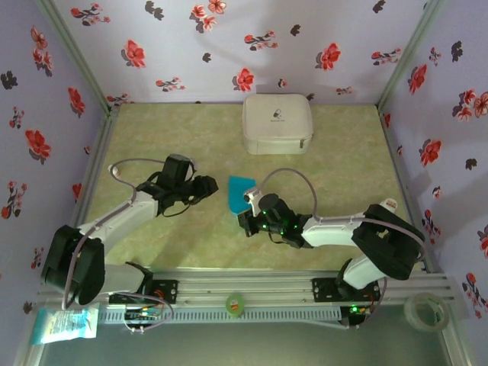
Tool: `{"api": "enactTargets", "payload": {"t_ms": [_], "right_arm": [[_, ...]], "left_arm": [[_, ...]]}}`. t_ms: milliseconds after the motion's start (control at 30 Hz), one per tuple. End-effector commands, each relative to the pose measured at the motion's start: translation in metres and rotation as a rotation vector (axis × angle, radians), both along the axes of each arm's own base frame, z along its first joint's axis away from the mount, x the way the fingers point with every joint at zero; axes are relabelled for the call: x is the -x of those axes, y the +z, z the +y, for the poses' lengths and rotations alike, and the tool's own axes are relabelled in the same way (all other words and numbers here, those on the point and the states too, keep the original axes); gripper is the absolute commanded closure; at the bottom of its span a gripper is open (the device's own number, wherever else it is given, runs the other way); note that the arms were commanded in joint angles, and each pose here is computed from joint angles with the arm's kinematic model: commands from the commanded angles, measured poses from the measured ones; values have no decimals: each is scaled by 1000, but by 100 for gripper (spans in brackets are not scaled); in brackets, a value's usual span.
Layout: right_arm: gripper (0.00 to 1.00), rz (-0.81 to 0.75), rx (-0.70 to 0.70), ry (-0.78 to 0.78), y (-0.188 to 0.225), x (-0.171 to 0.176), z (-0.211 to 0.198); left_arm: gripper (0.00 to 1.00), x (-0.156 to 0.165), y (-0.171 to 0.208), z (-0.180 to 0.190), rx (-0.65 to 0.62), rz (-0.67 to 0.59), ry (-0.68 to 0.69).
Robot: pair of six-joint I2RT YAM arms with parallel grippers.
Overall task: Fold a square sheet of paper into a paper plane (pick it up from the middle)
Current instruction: Third fold the triangle at the center of the table.
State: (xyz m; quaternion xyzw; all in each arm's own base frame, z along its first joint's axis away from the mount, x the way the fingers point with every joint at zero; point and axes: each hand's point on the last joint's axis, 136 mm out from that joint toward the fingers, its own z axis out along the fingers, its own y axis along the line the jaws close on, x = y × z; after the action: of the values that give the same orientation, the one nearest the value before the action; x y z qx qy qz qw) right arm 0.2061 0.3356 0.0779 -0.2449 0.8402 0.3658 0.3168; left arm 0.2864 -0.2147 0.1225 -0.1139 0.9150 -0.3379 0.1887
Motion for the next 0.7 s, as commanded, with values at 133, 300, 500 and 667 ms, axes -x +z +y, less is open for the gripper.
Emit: {"api": "enactTargets", "payload": {"t_ms": [133,300,500,667], "right_arm": [[100,118,-124,86,18,11,21],[100,138,-121,100,11,14,21],[100,131,-107,85,1,12,19],[100,143,-98,76,-6,10,19]], "left_arm": [[64,-7,27,-18,37,-72,-135],[73,-16,30,-45,82,-57,-263],[83,-28,4,-72,78,23,-352],[85,-31,-38,-85,34,122,-393]]}}
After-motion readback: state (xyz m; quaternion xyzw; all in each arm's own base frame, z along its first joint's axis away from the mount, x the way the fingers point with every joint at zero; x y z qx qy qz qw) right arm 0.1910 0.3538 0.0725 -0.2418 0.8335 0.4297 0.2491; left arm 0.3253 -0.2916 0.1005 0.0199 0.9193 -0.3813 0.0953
